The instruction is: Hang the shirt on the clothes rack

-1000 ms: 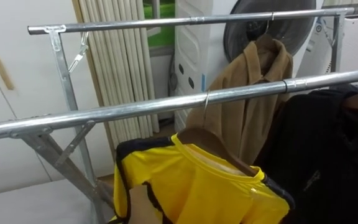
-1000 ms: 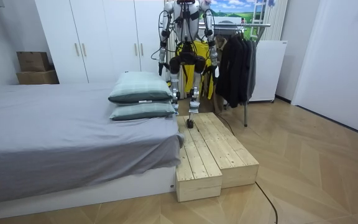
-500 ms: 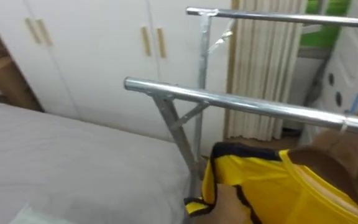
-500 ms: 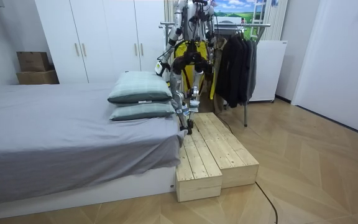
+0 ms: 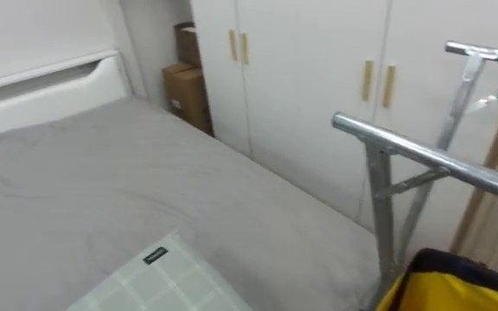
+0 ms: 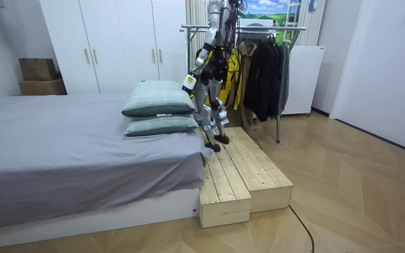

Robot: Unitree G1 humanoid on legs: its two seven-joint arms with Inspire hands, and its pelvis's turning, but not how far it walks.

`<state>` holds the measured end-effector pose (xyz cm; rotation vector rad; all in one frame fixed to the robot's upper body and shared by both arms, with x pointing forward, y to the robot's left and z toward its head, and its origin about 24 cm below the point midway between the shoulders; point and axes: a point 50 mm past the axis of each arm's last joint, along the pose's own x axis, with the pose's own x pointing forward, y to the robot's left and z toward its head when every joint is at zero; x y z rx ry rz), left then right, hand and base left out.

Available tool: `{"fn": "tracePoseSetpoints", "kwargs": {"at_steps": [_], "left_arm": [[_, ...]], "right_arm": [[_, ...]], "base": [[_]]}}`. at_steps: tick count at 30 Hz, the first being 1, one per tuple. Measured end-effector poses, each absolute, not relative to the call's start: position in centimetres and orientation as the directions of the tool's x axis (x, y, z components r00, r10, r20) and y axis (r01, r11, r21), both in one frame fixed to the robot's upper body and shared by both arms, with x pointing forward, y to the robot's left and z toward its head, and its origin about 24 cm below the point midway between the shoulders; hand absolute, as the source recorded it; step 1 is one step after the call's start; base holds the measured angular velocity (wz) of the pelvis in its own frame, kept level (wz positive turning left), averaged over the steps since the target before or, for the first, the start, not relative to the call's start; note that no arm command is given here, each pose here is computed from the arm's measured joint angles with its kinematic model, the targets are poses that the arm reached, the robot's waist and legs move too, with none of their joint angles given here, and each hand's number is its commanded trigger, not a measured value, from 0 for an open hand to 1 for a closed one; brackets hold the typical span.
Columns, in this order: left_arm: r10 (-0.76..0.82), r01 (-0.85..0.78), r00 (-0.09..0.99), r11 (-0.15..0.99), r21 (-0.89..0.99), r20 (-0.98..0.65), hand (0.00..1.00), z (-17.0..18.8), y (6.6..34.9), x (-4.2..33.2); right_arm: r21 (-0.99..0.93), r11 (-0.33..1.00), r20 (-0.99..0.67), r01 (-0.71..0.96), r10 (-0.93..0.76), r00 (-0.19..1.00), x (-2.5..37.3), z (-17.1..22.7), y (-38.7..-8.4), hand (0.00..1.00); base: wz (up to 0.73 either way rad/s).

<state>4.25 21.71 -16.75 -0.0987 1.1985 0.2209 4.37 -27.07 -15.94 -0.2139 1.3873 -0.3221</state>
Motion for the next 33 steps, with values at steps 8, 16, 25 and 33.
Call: {"fn": "tracePoseSetpoints", "kwargs": {"at_steps": [8,16,25,33], "left_arm": [[0.167,-0.312,0.309,0.948,0.066,-0.936,0.0,-16.6,23.3,3.3],[0.251,-0.295,0.096,0.932,0.213,-0.963,0.0,-16.6,24.6,-2.0],[0.279,-0.132,0.028,0.953,0.273,-0.96,0.0,-16.8,24.5,-2.0],[0.331,-0.104,0.154,0.943,0.317,-0.931,0.0,-16.5,24.8,2.4]], "right_arm": [[-0.295,0.944,-0.935,0.149,-0.317,0.156,4.8,-16.3,-25.7,0.0],[-0.276,0.95,-0.945,0.148,-0.296,0.137,4.1,-16.7,-24.7,0.0],[-0.245,0.966,-0.947,0.081,-0.256,0.194,5.1,-16.7,-24.2,0.0],[-0.227,0.962,-0.956,0.151,-0.25,0.156,4.2,-16.8,-24.3,0.0]], "base": [[0.73],[0.19],[0.16],[0.09]]}}
